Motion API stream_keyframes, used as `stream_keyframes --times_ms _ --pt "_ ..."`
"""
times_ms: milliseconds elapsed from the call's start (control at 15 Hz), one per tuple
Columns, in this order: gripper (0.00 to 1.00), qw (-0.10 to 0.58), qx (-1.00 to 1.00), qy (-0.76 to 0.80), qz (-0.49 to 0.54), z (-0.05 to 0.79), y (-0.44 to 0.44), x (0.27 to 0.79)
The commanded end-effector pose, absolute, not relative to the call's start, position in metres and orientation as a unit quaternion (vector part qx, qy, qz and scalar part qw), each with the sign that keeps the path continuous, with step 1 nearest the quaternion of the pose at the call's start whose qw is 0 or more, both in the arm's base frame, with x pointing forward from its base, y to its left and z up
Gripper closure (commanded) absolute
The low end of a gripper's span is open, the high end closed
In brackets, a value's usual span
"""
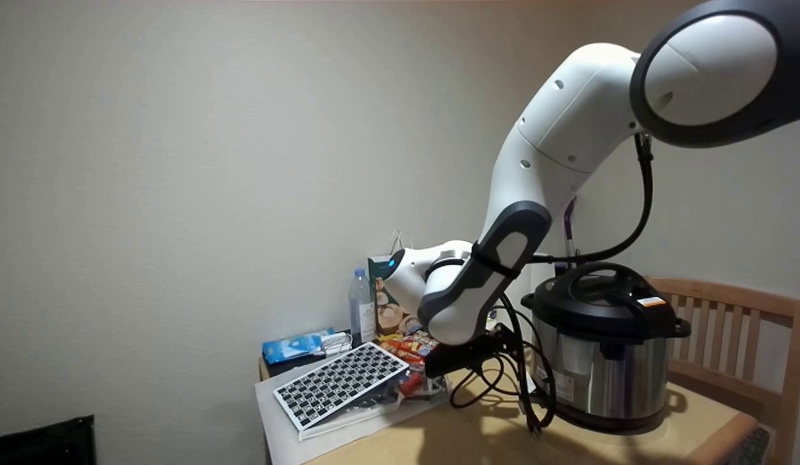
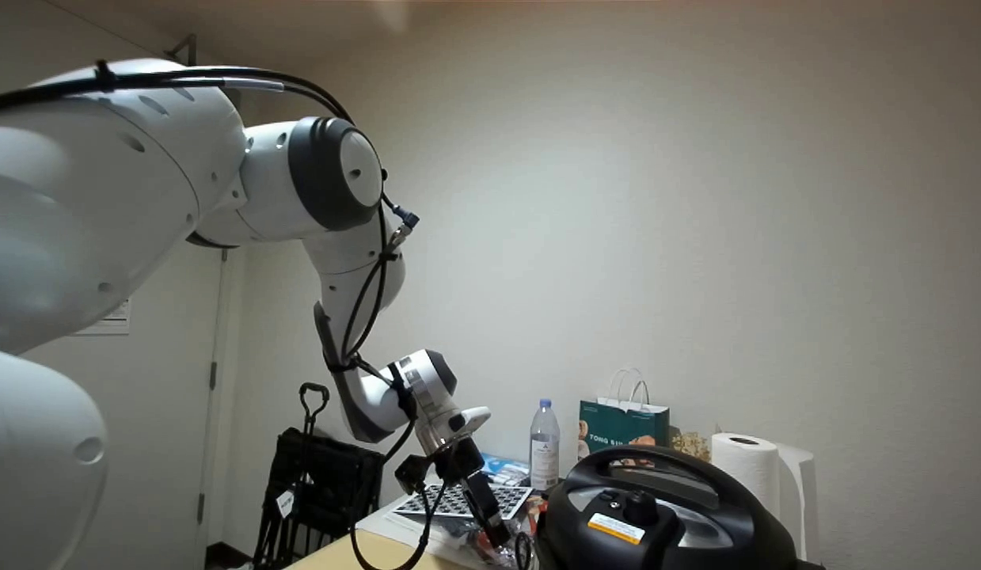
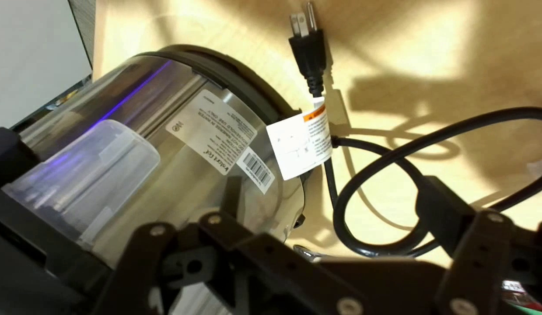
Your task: Move the black cable to the right
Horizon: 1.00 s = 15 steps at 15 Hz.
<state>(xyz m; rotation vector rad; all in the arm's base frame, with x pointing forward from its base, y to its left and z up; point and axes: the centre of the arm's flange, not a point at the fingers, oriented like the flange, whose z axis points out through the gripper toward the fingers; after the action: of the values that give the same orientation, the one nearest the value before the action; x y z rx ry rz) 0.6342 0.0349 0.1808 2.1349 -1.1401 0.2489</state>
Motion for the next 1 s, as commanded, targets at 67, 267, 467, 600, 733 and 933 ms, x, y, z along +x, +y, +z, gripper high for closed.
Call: stream_keyframes --times_ms 67,267,467,600,733,933 --pt "0.0 0.342 0.823 -0.442 0.099 0.18 0.04 0.636" --pt "0.0 0.31 0.795 -0.511 0.104 0.153 0.034 0.66" --pt "0.0 0.275 0.764 -0.57 0.126 0.129 0.033 0.683" --pt "0.0 0.286 0.773 -0.552 0.124 0.136 0.033 0.669" --pt "0.0 0.287 0.772 -0.554 0.126 0.127 0.032 0.672" --pt "0.0 0.274 0.767 -0.566 0.129 0.125 0.034 0.677"
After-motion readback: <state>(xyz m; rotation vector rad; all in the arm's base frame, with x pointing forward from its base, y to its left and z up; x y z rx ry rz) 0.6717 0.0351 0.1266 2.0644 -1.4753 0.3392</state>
